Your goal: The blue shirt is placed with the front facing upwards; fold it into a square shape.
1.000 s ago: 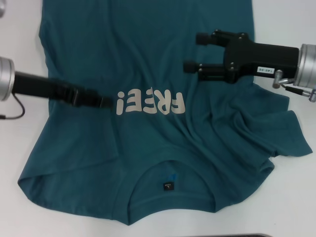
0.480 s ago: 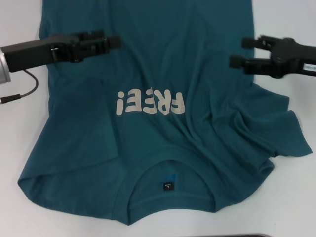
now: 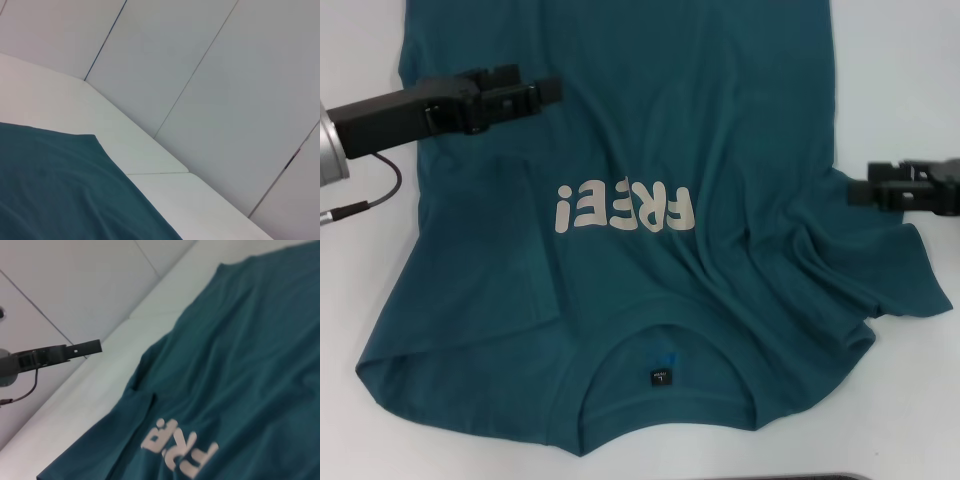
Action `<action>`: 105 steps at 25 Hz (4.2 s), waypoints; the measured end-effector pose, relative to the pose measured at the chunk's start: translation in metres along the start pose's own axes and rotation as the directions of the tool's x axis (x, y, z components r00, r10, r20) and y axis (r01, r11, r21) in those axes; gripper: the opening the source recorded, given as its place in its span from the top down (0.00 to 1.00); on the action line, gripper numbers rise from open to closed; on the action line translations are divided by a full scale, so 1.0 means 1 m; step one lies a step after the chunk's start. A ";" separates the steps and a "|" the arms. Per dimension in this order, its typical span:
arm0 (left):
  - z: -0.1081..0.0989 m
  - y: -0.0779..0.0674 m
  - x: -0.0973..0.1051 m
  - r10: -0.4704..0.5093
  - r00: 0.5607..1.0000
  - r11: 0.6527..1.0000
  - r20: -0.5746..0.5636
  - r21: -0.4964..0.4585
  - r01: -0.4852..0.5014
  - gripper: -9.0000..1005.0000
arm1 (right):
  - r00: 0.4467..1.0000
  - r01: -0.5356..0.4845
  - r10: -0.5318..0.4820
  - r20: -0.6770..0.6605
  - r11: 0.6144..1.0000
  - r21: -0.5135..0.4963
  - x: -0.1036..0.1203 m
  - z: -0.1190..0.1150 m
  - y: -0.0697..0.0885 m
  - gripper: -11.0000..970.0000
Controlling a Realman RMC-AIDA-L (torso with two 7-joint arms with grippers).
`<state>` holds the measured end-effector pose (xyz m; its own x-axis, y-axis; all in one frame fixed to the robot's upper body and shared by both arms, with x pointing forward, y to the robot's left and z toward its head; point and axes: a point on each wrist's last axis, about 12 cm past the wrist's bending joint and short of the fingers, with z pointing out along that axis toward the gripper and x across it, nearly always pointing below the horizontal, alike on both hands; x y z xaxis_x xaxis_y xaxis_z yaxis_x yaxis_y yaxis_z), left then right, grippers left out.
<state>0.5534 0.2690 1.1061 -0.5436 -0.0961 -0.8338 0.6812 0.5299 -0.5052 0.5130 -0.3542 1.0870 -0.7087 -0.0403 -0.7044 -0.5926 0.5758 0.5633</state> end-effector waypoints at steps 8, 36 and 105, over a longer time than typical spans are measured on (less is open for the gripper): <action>0.002 0.000 0.011 -0.012 1.000 1.000 -0.002 0.012 0.012 0.11 | 0.993 -0.116 0.118 -0.015 0.989 0.090 0.018 -0.023 -0.010 0.08; 0.004 -0.006 0.031 0.006 0.998 0.998 -0.063 0.062 -0.002 0.12 | 0.972 -0.189 0.210 -0.107 0.966 0.178 0.034 -0.025 -0.017 0.08; 0.006 -0.005 0.032 0.042 0.997 0.997 -0.068 0.069 -0.037 0.14 | 0.921 -0.222 0.301 -0.248 0.928 0.301 -0.014 -0.001 -0.009 0.74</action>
<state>0.5350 0.2580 1.0805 -0.5467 -0.0164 -0.8371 0.7332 0.4734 -0.4881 0.5277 -0.3599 1.0925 -0.9258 -0.0666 -0.3722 -0.2773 0.7887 0.5487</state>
